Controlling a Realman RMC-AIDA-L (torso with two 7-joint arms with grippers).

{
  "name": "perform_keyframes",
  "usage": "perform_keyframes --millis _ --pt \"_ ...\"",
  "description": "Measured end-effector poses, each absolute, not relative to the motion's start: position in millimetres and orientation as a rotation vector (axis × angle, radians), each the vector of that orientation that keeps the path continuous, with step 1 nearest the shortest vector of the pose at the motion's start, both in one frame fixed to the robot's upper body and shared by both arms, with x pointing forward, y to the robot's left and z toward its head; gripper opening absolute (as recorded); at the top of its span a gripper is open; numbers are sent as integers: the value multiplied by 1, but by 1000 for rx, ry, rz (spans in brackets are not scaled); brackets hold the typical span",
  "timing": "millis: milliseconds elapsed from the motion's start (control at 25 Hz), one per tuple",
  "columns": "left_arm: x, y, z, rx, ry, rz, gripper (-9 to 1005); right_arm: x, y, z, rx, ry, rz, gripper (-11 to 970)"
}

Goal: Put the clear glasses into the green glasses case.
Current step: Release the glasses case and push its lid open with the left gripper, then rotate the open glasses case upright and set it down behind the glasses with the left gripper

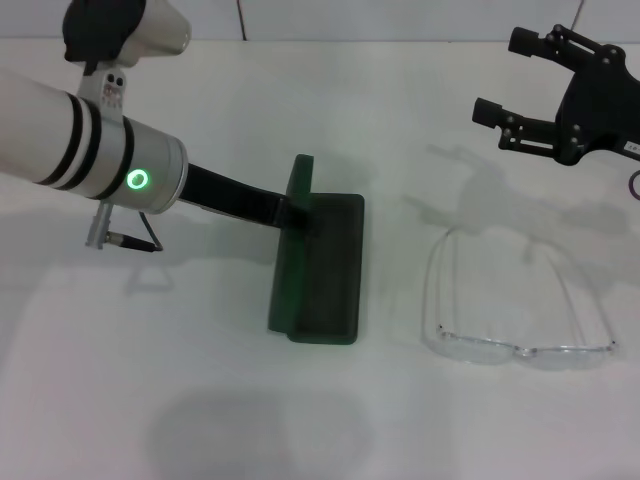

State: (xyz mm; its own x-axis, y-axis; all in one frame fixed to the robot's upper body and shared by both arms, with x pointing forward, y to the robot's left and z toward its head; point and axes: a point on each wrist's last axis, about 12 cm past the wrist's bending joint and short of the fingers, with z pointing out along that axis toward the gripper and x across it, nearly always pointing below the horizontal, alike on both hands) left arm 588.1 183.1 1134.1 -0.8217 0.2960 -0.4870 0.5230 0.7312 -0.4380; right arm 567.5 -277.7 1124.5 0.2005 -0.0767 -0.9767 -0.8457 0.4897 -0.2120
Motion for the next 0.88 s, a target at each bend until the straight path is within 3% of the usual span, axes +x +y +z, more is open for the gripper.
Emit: perform_keyframes --millis 160,440,880 --pt "589 184 1136 648 2540 -803 698 567 -278 1124 -933 1270 664 852" --pt "592 183 1141 742 2508 -763 445 567 -277 1124 -933 1269 665 850" --pt "604 184 1153 1086 2251 -583 198 556 -297 1123 -794 1227 607 848"
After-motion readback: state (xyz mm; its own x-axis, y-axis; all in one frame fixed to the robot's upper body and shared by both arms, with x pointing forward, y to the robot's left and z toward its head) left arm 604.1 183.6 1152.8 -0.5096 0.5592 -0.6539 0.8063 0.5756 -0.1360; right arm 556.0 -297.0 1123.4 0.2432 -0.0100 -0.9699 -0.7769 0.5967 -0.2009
